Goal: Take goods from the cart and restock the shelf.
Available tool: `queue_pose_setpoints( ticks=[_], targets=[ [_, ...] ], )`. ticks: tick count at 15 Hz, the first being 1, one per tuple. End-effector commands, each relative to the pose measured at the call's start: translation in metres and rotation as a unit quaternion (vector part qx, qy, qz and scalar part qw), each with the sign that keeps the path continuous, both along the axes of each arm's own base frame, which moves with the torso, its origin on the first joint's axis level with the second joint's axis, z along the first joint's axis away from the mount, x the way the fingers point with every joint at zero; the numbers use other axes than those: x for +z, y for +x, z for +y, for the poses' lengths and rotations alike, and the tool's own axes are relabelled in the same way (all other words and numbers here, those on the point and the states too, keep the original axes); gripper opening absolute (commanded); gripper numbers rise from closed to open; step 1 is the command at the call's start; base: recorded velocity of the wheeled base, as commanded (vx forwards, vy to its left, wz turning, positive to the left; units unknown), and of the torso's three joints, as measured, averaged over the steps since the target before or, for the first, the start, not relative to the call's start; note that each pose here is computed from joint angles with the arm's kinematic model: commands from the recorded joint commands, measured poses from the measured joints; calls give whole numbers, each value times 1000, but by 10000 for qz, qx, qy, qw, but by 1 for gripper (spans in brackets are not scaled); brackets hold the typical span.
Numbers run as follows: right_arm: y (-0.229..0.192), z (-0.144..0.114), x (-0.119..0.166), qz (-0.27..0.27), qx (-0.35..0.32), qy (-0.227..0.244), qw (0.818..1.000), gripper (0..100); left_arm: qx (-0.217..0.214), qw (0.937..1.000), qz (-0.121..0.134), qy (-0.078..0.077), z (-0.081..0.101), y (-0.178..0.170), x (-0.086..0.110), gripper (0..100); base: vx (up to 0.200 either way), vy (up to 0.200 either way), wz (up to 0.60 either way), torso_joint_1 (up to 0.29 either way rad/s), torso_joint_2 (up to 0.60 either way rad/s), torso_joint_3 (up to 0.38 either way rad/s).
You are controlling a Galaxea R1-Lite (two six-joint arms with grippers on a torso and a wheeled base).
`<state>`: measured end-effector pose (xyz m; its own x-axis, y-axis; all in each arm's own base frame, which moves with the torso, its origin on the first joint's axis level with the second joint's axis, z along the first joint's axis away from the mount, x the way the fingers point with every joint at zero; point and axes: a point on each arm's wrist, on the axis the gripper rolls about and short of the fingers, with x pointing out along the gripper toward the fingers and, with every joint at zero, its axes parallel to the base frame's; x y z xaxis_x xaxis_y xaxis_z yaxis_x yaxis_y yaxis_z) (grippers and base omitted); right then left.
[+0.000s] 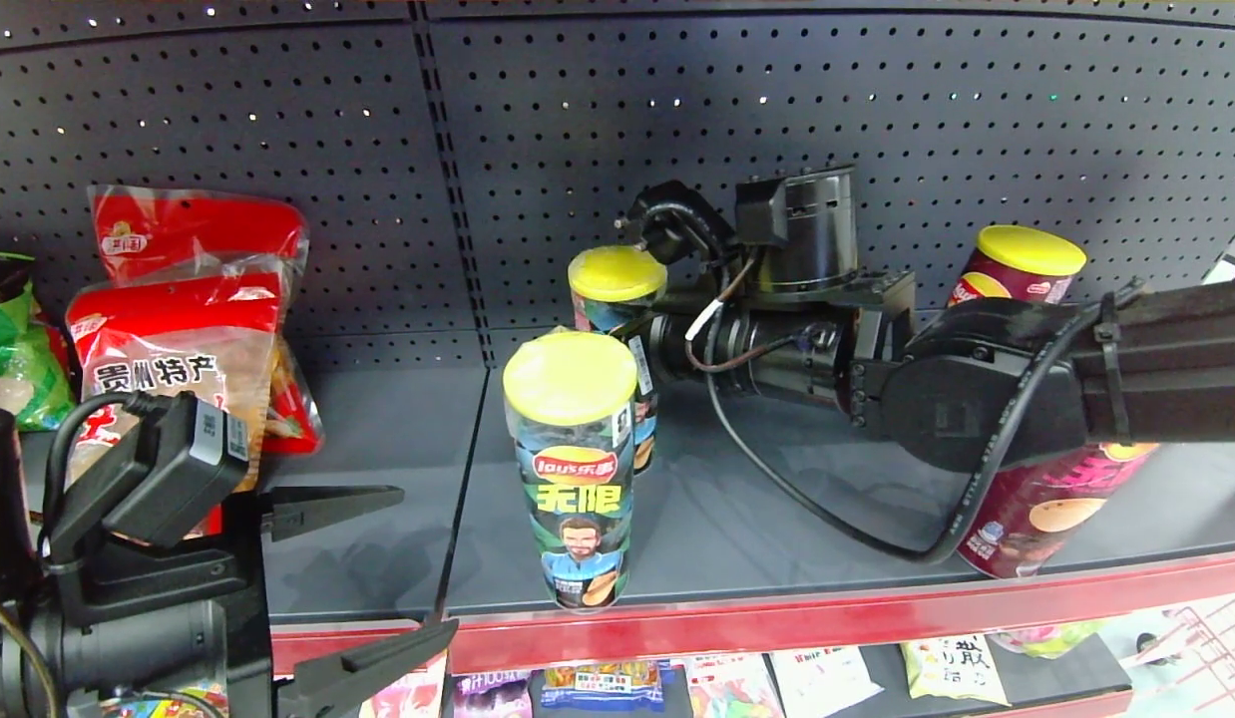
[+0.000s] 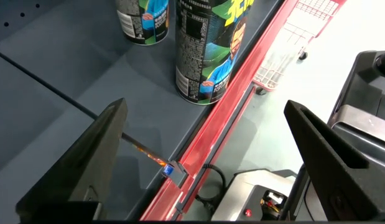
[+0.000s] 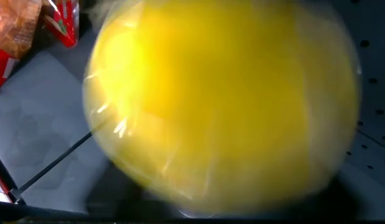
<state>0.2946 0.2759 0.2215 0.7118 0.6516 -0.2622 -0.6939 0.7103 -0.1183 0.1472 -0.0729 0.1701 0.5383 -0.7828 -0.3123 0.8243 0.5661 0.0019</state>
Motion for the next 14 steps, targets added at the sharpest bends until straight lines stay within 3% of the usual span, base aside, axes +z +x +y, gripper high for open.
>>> queue_pose_setpoints(
  ticks=[1,14],
  targets=[
    [-1,0,1,0,4,0,10000,100,1,10000,6,3,0,0,0,100,0,0,0,0,0,0],
    [-49,-31,8,125,-29,-111,9999,100,-2,10000,35,21,-1,3,-1,100,0,0,0,0,0,0]
  ],
)
